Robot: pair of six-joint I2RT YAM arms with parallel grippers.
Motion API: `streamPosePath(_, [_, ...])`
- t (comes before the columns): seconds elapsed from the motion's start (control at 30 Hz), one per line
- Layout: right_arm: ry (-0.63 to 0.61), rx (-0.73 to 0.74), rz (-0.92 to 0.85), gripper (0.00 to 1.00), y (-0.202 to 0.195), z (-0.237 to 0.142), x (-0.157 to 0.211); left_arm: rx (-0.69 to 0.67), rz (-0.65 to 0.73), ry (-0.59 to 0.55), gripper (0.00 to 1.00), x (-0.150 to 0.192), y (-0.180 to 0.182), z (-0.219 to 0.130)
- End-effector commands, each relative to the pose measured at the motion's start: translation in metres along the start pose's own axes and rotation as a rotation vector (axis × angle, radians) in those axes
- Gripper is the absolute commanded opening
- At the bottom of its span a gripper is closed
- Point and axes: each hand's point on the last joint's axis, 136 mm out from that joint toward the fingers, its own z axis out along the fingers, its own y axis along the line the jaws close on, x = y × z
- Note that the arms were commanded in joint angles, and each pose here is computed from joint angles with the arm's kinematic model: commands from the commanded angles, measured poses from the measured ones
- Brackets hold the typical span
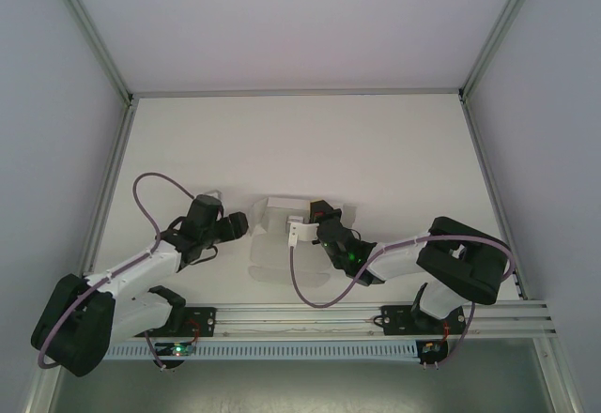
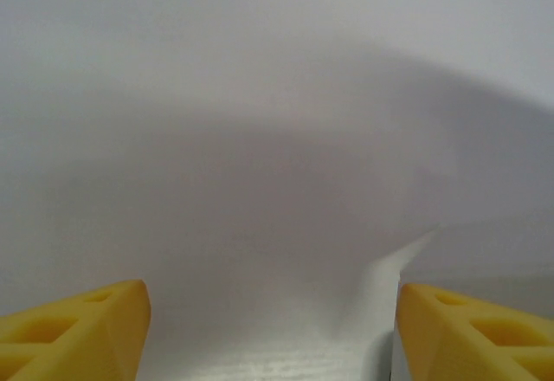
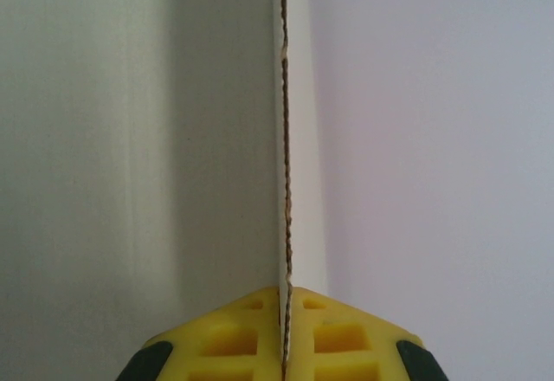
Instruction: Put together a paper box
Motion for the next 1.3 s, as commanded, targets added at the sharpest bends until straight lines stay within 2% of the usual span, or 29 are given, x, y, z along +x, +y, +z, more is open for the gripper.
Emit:
streamPosePath(0.0, [0.008, -0.028, 0.009, 0.0, 0.005, -0.001, 0.002, 0.171, 0.086, -0.01, 0.75, 0.001, -0.033, -0.006])
streamPosePath(0.2, [-0.005, -0.054, 0.004, 0.0, 0.01, -0.001, -0.001, 0.276, 0.205, -0.082, 0.72, -0.011, -0.058, -0.013])
streamPosePath(0.3, [-0.011, -0.055, 0.006, 0.0, 0.01, -0.001, -0.002, 0.371, 0.294, -0.085, 0.71, -0.009, -0.079, -0.013])
streamPosePath(0.43, [-0.015, -0.056, 0.006, 0.0, 0.009, -0.001, -0.003, 0.403, 0.383, -0.091, 0.69, -0.006, -0.094, -0.006])
streamPosePath(0.57, [-0.02, -0.062, 0.008, 0.0, 0.01, -0.002, -0.004, 0.371, 0.405, -0.089, 0.61, -0.009, -0.096, 0.004])
streamPosePath(0.83, [-0.034, -0.116, -0.002, 0.0, 0.023, -0.002, -0.007, 0.345, 0.453, -0.144, 0.56, -0.015, -0.102, 0.011])
streamPosePath(0.93, [-0.025, -0.115, -0.031, 0.0, 0.027, -0.004, -0.008, 0.295, 0.483, -0.176, 0.54, -0.014, -0.1, 0.013])
streamPosePath(1.07, [-0.002, -0.108, -0.067, 0.0, 0.034, -0.006, -0.008, 0.215, 0.487, -0.236, 0.54, -0.018, -0.09, 0.017])
streamPosePath(1.27, [0.003, -0.098, -0.076, 0.0, 0.035, -0.008, -0.009, 0.12, 0.482, -0.247, 0.54, -0.019, -0.076, 0.026])
